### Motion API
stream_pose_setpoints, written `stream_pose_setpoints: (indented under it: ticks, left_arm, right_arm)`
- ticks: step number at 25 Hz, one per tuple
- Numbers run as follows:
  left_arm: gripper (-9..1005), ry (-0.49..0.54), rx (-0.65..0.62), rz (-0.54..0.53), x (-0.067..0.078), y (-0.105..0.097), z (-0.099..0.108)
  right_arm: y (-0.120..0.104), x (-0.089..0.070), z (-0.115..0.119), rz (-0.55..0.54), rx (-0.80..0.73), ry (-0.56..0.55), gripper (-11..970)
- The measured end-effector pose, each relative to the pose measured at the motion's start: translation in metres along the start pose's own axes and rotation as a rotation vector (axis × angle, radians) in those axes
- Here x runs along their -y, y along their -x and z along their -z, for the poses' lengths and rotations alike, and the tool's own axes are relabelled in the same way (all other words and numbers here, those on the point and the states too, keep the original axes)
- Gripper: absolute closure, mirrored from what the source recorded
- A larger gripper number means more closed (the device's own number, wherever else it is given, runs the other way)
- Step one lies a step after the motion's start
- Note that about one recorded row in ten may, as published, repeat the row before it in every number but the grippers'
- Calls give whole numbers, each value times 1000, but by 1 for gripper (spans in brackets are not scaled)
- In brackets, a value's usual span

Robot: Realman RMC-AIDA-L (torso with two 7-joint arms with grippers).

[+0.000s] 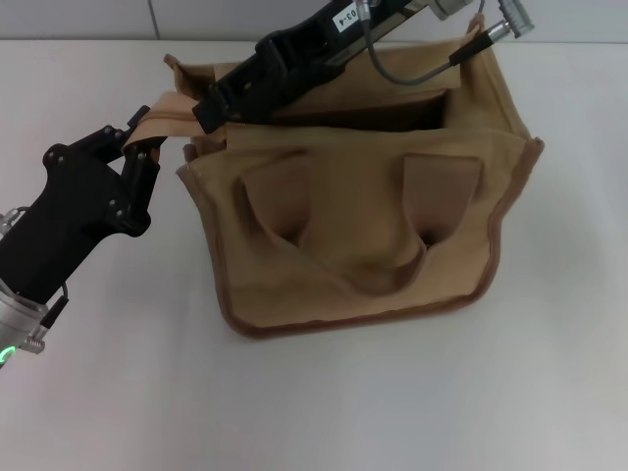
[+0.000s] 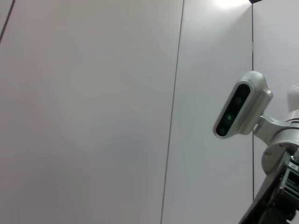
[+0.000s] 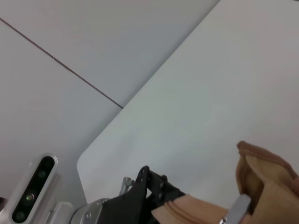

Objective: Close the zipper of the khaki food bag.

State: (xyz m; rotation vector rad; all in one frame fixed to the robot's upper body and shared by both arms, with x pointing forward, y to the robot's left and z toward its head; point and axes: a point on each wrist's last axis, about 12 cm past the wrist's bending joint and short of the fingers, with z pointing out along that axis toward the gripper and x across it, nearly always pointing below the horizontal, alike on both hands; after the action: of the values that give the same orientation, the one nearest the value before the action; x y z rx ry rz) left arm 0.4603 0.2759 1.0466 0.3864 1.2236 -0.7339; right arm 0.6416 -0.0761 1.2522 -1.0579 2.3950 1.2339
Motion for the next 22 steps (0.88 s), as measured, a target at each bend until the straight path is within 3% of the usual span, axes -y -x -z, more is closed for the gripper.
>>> stream_pose_setpoints:
  ticks: [22]
  left_arm:
    - [965,-54,39,4,5,4,-3]
  right_arm:
    - [2,-2,-12,14,29,12,201]
